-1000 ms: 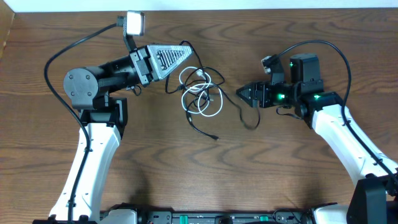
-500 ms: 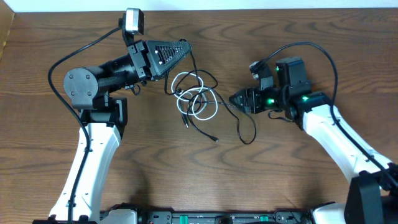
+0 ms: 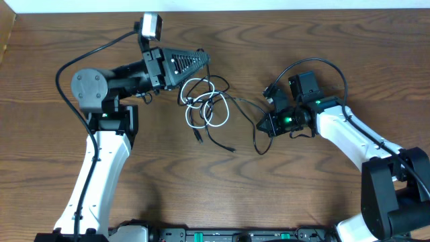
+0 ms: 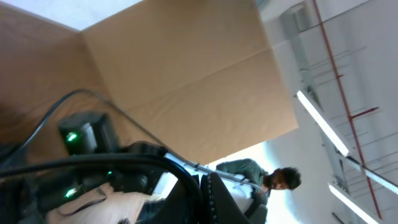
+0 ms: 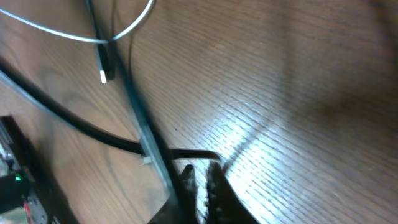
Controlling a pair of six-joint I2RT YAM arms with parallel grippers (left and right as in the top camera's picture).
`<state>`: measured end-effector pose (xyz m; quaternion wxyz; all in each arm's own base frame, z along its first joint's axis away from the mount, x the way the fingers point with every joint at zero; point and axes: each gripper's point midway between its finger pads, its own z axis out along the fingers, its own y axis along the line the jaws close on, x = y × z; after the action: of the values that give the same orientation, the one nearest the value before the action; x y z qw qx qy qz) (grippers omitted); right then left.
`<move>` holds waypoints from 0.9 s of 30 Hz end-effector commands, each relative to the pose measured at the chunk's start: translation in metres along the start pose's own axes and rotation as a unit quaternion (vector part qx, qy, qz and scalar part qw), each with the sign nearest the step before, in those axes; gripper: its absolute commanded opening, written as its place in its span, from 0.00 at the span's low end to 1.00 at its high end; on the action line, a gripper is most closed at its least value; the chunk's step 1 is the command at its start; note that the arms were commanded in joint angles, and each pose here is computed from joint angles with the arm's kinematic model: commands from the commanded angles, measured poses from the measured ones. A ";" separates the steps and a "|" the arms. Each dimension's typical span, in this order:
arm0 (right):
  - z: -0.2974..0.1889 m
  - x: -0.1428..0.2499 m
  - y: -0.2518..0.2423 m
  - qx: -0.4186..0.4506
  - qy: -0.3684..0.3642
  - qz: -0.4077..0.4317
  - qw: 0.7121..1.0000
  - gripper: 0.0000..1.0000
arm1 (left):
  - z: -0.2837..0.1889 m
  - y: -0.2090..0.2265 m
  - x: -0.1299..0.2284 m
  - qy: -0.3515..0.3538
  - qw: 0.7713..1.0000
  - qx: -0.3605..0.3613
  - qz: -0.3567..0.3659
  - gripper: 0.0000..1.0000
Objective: Untangle cables
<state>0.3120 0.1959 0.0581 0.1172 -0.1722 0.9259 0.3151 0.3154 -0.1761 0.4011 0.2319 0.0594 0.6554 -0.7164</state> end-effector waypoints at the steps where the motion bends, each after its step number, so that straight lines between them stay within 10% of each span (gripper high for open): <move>1: -0.018 -0.021 -0.004 0.033 -0.028 -0.021 0.999 0.01 | 0.001 0.022 0.013 0.054 0.996 -0.013 0.068 0.07; 27: -0.305 -0.143 0.125 0.066 -0.355 -0.093 0.928 0.01 | -0.005 0.176 0.027 0.091 0.993 -0.063 -0.025 0.34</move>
<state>0.3663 0.1418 0.3733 0.4407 -0.1348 0.8422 0.2799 0.3611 -0.1829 0.2445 0.1565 0.0856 0.7187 -0.6720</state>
